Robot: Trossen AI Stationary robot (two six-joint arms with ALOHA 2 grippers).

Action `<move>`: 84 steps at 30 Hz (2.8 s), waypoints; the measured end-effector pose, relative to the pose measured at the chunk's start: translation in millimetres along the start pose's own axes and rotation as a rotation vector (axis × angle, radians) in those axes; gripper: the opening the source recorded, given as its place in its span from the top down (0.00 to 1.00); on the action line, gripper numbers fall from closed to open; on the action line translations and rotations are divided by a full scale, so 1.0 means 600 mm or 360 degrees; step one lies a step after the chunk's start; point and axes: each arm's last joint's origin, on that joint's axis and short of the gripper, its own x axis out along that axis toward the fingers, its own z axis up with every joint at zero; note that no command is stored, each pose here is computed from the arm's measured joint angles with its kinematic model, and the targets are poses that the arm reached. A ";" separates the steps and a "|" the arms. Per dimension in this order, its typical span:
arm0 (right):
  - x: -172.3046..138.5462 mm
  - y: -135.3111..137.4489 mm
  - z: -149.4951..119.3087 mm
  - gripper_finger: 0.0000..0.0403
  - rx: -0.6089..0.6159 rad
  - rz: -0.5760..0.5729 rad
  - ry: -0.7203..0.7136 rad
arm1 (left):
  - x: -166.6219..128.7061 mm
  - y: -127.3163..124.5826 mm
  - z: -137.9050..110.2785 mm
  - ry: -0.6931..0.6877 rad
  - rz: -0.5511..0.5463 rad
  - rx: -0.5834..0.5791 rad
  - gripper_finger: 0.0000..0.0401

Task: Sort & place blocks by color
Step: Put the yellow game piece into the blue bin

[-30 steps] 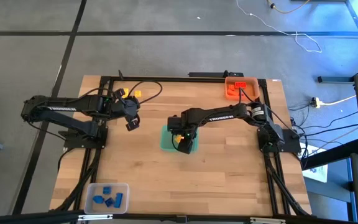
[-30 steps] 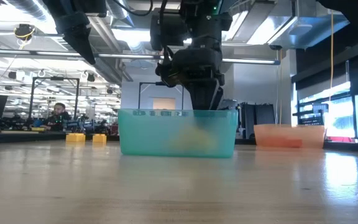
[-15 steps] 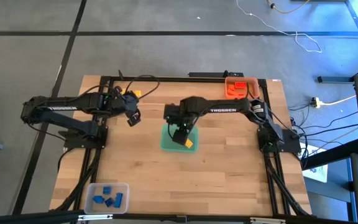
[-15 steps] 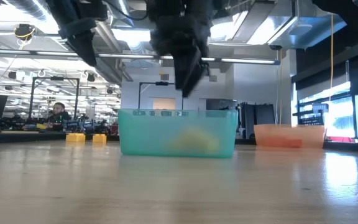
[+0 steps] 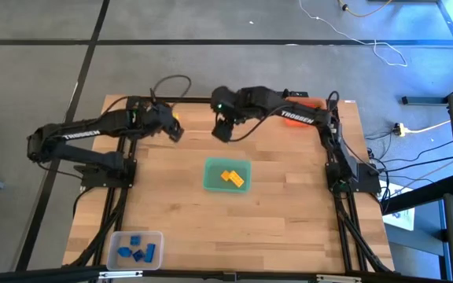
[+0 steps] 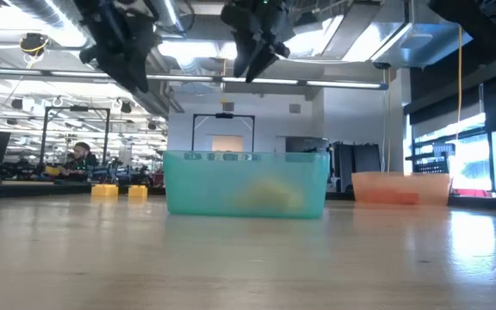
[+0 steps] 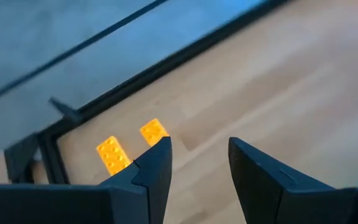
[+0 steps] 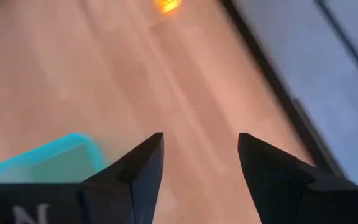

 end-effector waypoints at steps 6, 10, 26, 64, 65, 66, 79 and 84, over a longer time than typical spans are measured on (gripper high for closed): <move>-0.003 -0.047 0.007 0.49 0.0034 -0.0079 -0.0003 | 0.047 0.049 0.029 0.0088 0.0026 -0.0341 0.63; 0.001 -0.070 0.009 0.49 -0.0005 -0.0105 0.0011 | 0.088 0.078 0.038 0.0238 -0.0043 -0.0497 0.63; 0.008 -0.110 0.012 0.49 -0.0087 -0.0146 0.0028 | 0.246 0.106 0.008 0.0732 0.0111 -0.0835 0.63; 0.008 -0.111 0.013 0.49 -0.0089 -0.0147 0.0020 | 0.348 0.082 -0.031 0.0941 0.0018 -0.0932 0.63; 0.008 -0.111 0.013 0.49 -0.0089 -0.0147 0.0020 | 0.348 0.080 -0.033 0.0970 -0.0005 -0.0935 0.63; 0.008 -0.111 0.013 0.49 -0.0089 -0.0147 0.0020 | 0.348 0.078 -0.035 0.0989 -0.0016 -0.0934 0.63; 0.008 -0.111 0.013 0.49 -0.0089 -0.0147 0.0020 | 0.318 0.045 0.017 0.0791 -0.0150 -0.0643 0.63; 0.008 -0.111 0.013 0.49 -0.0089 -0.0147 0.0017 | 0.304 0.039 0.069 0.0631 -0.0212 -0.0517 0.63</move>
